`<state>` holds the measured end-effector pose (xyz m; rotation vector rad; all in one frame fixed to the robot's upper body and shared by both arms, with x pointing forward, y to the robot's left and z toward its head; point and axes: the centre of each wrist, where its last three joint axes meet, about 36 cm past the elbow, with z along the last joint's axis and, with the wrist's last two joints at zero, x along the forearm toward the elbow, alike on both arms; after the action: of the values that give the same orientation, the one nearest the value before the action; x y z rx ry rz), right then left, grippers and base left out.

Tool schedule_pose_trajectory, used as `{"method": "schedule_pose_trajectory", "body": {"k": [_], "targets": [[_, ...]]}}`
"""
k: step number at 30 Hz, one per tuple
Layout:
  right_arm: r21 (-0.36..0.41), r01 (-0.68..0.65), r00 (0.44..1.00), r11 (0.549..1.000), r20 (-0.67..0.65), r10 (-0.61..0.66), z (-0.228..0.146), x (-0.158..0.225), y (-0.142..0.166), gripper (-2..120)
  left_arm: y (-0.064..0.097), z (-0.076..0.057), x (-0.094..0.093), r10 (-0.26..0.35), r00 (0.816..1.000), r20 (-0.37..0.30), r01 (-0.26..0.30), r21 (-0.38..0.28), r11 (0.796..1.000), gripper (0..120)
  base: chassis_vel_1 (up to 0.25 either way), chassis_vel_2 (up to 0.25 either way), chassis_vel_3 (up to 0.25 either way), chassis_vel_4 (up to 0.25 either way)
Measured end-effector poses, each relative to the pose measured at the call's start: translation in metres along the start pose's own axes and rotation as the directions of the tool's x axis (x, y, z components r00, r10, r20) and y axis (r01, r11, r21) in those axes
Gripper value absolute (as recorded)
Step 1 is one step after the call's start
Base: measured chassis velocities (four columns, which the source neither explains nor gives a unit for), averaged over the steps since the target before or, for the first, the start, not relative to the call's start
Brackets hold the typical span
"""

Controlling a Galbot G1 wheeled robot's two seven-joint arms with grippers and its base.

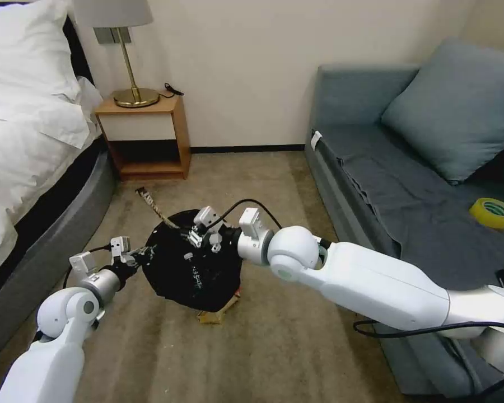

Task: Pick up the trash bin, then pick up the garbage on the floor and place it into the trash bin.

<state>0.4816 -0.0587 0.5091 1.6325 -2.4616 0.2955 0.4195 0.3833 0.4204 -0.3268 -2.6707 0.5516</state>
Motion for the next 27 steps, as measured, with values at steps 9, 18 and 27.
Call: {"method": "schedule_pose_trajectory", "body": {"k": [9, 18, 27], "targets": [[0.022, -0.009, 1.0, 1.0, -0.025, 0.009, 0.008, 0.0, 0.004, 25, -0.001, -0.004, 0.008, -0.003, 1.0, 0.011, 0.003, 0.042, 0.999, 4, 0.0, 0.0, 0.0, 0.0], [0.009, -0.077, 0.997, 0.997, -0.004, 0.077, 0.007, 0.003, 0.006, 58, 0.002, -0.005, 0.018, -0.037, 0.999, 0.02, 0.036, 0.06, 0.998, 4, 0.0, 0.0, 0.0, 0.0], [-0.011, -0.204, 0.978, 0.979, 0.041, 0.205, 0.014, 0.028, 0.003, 92, 0.004, -0.007, 0.031, -0.112, 0.992, 0.055, 0.111, 0.014, 0.994, 4, 0.0, 0.0, 0.0, 0.0]]}}
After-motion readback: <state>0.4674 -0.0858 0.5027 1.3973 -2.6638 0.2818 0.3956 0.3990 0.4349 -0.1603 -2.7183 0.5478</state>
